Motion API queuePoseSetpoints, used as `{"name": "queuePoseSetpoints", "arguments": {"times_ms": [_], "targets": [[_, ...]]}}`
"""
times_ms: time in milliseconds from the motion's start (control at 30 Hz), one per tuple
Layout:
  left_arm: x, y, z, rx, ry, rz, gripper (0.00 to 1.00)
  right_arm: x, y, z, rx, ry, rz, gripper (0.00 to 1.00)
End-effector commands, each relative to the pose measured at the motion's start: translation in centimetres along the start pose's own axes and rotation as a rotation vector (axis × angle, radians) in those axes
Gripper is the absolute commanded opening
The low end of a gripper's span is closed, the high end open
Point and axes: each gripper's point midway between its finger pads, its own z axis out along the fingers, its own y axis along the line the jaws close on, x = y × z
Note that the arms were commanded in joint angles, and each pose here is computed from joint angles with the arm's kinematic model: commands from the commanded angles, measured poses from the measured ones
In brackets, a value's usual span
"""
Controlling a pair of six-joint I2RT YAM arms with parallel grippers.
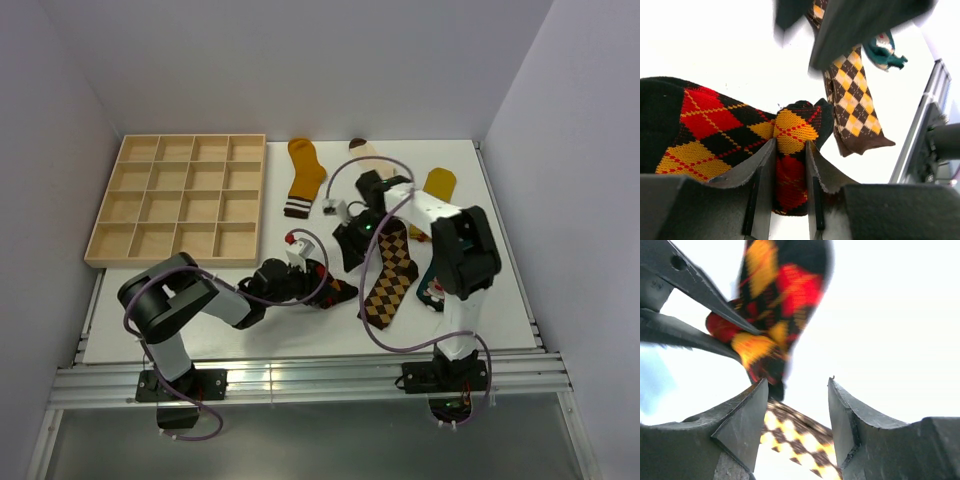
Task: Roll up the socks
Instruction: Roll the sock at the center of the board.
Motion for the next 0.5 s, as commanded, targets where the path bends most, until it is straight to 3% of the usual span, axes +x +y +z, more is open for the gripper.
{"name": "queuePoseSetpoints", "arguments": {"times_ms": [0,167,300,467], "targets": [[4.6,2.5,-1.0,-0.075,0.124,-0.108,0.00,-3.6,-2.0,-5.1,0.142,-0.245,-0.047,0.59],[6.2,4.3,-1.4,-0.139,0.178,-0.199,0.00,-1.6,-3.4,-8.5,0.258,-0.334,-0.125,0.59],[7.4,6.3,-1.6,-0.245,0.253,-0.229,0.00,-0.6,-2.3,-10.0,0.390,-0.375,-0.299,0.64],[8.1,7.5,-1.8,-0.342,0.338,-0.252,0.00,1.3,-0.4,-8.7,0.447,-0.392,-0.523,0.67]]}}
